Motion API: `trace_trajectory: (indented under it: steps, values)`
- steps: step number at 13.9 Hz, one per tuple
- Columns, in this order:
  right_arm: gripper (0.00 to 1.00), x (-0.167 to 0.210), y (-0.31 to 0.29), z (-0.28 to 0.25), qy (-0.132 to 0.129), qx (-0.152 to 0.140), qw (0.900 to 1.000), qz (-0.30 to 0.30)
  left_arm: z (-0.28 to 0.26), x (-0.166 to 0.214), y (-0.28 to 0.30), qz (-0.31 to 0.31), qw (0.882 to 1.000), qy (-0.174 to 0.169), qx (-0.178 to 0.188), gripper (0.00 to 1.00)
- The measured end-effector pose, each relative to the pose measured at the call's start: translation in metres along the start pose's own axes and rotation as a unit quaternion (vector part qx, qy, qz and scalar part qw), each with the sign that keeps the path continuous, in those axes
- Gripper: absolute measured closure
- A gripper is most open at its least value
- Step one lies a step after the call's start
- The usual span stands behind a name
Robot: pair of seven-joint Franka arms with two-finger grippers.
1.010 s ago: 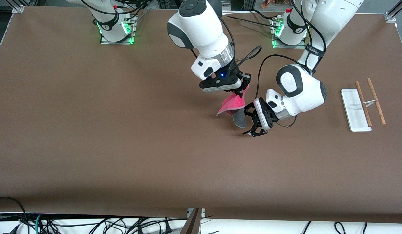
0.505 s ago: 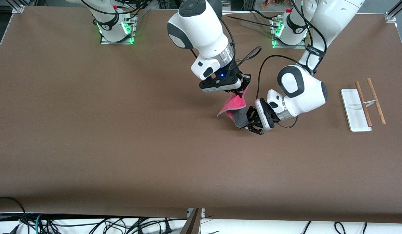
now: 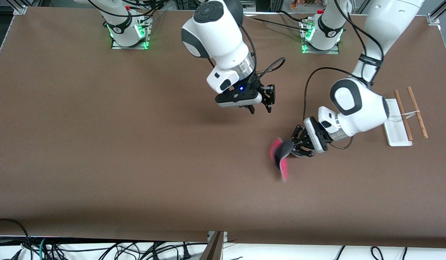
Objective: Pass towel and hang on rack
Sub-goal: 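Open the right gripper while the left gripper carries the towel away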
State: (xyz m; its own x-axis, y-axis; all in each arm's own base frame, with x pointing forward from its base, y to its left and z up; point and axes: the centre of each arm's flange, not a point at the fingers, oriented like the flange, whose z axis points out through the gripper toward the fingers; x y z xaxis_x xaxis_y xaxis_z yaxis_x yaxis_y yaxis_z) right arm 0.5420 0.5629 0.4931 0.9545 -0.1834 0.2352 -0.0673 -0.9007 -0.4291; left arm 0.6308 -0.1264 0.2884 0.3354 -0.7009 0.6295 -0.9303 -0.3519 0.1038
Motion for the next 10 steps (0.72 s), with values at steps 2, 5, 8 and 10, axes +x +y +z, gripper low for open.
trace_trajectory:
  steps: [2,5,8,10]
  values:
    - [0.07,0.037,0.039,0.000,-0.011,-0.047,0.998,-0.049,-0.031,0.000,-0.018,-0.016,0.999,-0.029,-0.019,0.97]
    - [0.00,0.107,0.117,-0.020,-0.041,-0.104,0.988,-0.109,-0.084,-0.026,-0.037,-0.048,0.996,-0.058,-0.049,0.97]
    - [0.00,0.159,0.192,-0.051,-0.065,-0.153,0.976,-0.139,-0.148,-0.056,-0.038,-0.095,0.987,-0.103,-0.074,0.97]
    - [0.00,0.190,0.236,-0.071,-0.060,-0.184,0.969,-0.156,-0.192,-0.065,-0.030,-0.117,0.979,-0.146,-0.075,0.97]
